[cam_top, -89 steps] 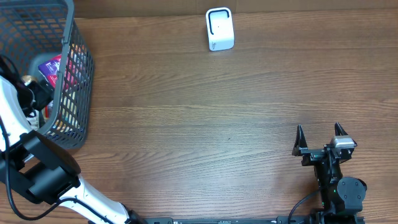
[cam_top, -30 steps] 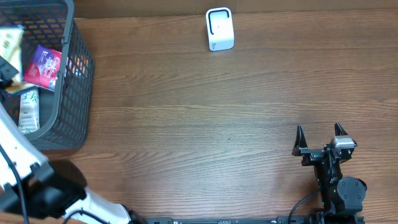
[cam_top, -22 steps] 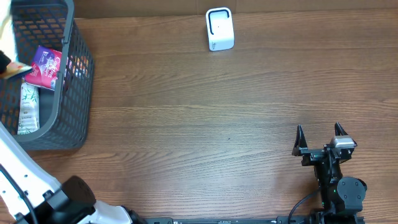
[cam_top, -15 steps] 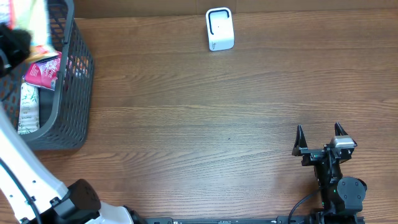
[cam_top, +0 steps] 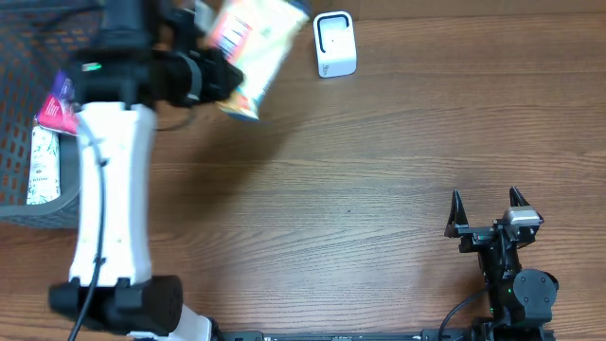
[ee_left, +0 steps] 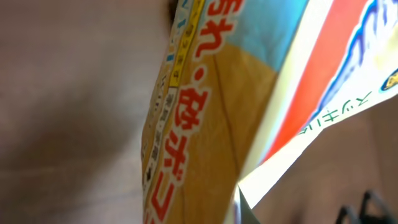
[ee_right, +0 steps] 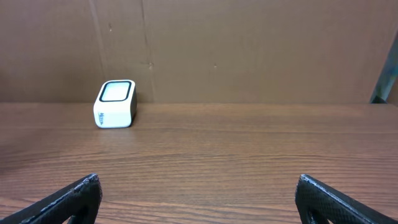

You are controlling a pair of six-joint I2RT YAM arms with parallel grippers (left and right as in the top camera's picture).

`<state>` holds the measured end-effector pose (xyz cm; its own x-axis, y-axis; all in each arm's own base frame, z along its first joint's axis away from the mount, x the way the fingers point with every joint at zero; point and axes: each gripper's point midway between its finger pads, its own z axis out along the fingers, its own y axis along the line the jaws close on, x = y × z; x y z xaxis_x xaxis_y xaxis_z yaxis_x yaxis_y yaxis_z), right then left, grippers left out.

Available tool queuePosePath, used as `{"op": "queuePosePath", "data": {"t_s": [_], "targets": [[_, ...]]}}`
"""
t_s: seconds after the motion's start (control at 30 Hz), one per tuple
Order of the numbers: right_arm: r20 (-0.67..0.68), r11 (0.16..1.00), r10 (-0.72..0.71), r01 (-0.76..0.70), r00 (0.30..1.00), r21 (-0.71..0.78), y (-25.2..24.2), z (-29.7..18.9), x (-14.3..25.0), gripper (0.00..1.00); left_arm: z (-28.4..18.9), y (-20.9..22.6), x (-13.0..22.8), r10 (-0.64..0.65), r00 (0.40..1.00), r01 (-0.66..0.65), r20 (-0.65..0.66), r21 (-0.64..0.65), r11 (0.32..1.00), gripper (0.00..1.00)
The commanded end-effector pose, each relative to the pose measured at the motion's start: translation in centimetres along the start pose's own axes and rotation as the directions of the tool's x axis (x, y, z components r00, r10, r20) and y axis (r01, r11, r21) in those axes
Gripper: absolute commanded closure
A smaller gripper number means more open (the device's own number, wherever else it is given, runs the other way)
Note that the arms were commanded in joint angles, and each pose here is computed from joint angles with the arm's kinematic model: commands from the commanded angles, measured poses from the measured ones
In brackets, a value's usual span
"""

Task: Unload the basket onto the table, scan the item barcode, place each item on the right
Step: 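Lift the snack bag out and place it on the table near the scanner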

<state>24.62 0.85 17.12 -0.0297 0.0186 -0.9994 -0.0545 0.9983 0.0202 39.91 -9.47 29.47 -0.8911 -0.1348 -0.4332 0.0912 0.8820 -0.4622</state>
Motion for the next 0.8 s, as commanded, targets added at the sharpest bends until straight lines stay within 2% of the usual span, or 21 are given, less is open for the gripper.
{"op": "queuePosePath", "data": {"t_s": [0.0,0.17,0.43,0.47,0.5,0.57,0.6,0.63,0.7,0.77], "targets": [[0.007,1.0,0.001,-0.001,1.0,-0.002,0.1,0.0,0.1,0.0,5.5,0.9,3.3,0.045,0.988,-0.06,-0.15,-0.099,0.993,0.96],[0.007,1.0,0.001,-0.001,1.0,-0.002,0.1,0.0,0.1,0.0,13.2,0.5,8.6,0.077,0.932,-0.12,-0.353,-0.101,0.988,0.96],[0.007,1.0,0.001,-0.001,1.0,-0.002,0.1,0.0,0.1,0.0,20.1,0.9,13.4,0.082,0.852,-0.158,-0.517,-0.104,0.982,0.96],[0.007,1.0,0.001,-0.001,1.0,-0.002,0.1,0.0,0.1,0.0,20.5,1.0,13.7,0.08,0.846,-0.159,-0.527,-0.106,0.982,0.91],[0.007,1.0,0.001,-0.001,1.0,-0.002,0.1,0.0,0.1,0.0,20.7,1.1,13.8,0.078,0.843,-0.159,-0.532,-0.107,0.981,0.8],[0.007,1.0,0.001,-0.001,1.0,-0.002,0.1,0.0,0.1,0.0,20.8,1.2,13.9,0.086,0.84,-0.167,-0.536,-0.103,0.981,0.56],[0.007,1.0,0.001,-0.001,1.0,-0.002,0.1,0.0,0.1,0.0,20.7,1.2,13.7,0.098,0.839,-0.177,-0.536,-0.097,0.98,0.39],[0.007,1.0,0.001,-0.001,1.0,-0.002,0.1,0.0,0.1,0.0,20.4,1.2,13.5,0.103,0.837,-0.181,-0.537,-0.095,0.979,0.29],[0.007,1.0,0.001,-0.001,1.0,-0.002,0.1,0.0,0.1,0.0,19.5,1.1,12.6,0.106,0.84,-0.183,-0.532,-0.095,0.978,0.21],[0.007,1.0,0.001,-0.001,1.0,-0.002,0.1,0.0,0.1,0.0,18.1,0.8,11.1,0.102,0.851,-0.181,-0.515,-0.106,0.978,0.18]]}}
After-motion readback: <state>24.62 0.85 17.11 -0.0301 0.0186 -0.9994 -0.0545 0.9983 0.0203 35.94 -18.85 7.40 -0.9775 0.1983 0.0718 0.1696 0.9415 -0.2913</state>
